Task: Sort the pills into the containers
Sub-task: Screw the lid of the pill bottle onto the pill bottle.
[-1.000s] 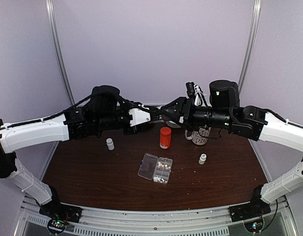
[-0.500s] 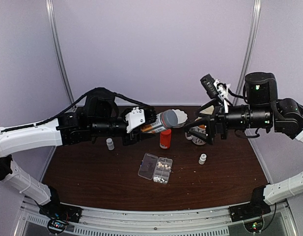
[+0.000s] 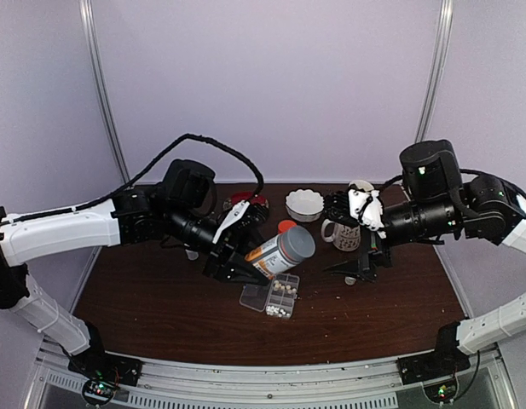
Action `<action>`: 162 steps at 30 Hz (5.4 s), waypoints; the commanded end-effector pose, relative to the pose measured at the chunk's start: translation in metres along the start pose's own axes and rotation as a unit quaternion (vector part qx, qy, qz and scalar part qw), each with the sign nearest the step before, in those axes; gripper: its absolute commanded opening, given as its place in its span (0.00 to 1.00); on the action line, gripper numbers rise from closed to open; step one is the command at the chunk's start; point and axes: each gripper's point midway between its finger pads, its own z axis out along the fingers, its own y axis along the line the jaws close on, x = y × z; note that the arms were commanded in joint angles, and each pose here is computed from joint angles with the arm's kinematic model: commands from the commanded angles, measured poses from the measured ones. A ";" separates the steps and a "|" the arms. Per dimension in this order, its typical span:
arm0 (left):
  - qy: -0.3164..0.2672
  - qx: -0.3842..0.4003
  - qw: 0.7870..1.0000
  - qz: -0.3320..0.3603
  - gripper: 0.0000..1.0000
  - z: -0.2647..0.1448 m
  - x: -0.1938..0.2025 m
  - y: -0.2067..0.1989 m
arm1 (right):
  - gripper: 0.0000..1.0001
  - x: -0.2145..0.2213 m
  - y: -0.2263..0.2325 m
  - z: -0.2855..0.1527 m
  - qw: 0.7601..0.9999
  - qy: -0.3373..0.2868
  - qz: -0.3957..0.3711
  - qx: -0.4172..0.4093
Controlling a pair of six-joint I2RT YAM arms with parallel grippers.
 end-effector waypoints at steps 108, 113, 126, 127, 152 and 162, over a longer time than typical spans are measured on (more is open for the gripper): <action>0.131 -0.416 0.855 0.280 0.00 -0.044 -0.014 0.114 | 1.00 -0.032 -0.069 -0.049 0.735 -0.241 0.634 0.019; 0.080 -0.342 0.913 0.207 0.00 -0.037 -0.021 0.092 | 1.00 -0.019 -0.052 -0.054 0.859 -0.140 0.489 0.051; -0.011 0.025 0.999 0.023 0.04 -0.004 -0.027 -0.001 | 0.76 -0.008 0.012 -0.024 0.995 -0.017 -0.051 -0.086; -0.008 0.033 0.999 0.016 0.03 -0.003 -0.027 -0.003 | 0.75 -0.009 0.012 -0.020 0.994 -0.013 -0.069 -0.089; 0.031 0.058 0.997 -0.036 0.03 0.008 -0.004 0.000 | 0.78 -0.040 0.019 0.016 0.983 -0.053 -0.150 -0.091; 0.037 0.059 0.997 -0.039 0.03 0.008 0.001 0.000 | 0.54 -0.047 0.018 0.017 0.983 -0.070 -0.142 -0.090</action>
